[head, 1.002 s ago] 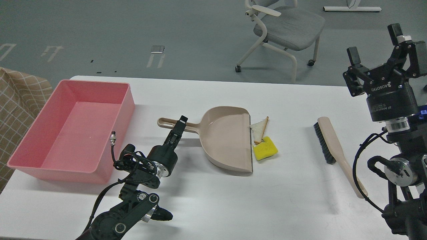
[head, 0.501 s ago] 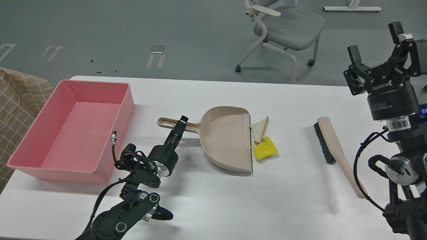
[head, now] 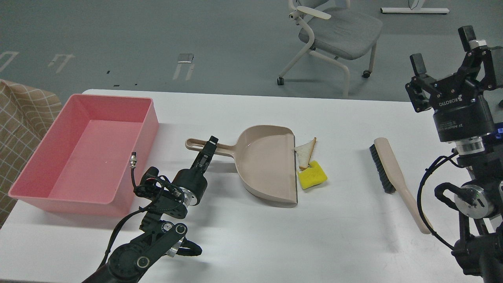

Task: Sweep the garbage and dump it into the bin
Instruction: 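Close the left gripper on the beige dustpan handle, then lower the right gripper to the wooden brush handle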

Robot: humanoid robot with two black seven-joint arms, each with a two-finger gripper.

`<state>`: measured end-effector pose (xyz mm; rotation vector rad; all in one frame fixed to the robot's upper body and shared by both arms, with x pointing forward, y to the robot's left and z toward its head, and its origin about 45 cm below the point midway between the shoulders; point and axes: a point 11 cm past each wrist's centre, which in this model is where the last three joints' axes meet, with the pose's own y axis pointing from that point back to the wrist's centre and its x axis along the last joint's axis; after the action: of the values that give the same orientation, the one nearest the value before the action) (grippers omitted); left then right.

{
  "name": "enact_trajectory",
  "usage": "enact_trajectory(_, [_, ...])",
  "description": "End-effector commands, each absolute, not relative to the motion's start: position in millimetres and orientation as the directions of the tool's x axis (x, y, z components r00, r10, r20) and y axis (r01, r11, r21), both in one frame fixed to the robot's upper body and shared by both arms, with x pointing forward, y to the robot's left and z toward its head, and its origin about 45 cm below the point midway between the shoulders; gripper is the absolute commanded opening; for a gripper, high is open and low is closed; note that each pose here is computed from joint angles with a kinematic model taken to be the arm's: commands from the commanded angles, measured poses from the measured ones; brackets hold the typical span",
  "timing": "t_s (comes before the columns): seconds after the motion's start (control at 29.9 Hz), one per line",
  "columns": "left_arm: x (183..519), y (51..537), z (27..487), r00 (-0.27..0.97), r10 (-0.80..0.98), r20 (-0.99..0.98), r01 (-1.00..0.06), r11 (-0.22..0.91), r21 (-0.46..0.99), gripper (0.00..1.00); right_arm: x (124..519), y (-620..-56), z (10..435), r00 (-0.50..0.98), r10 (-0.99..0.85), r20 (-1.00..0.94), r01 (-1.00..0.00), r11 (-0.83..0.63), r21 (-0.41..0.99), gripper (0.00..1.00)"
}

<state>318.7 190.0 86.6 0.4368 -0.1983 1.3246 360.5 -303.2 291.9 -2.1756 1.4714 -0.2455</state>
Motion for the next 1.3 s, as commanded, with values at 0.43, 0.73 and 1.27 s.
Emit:
enact_trajectory(0.43, [322, 190, 86, 0.24, 0.892, 0.383, -0.965, 0.176, 0.196, 0.16, 359, -305, 291, 0.397, -0.91, -0.12, -0.821, -0.294, -0.49, 1.0])
enact_trajectory(0.73, [322, 189, 86, 0.244, 0.891, 0.382, -0.964, 0.181, 0.194, 0.13, 359, -306, 293, 0.399, -0.91, -0.112, -0.818, -0.298, -0.492, 1.0])
enact_trajectory(1.27, [324, 189, 89, 0.243, 0.89, 0.387, -0.965, 0.184, 0.184, 0.14, 364, -382, 292, 0.313, -0.694, 0.648, -0.897, -0.44, -0.037, 1.0])
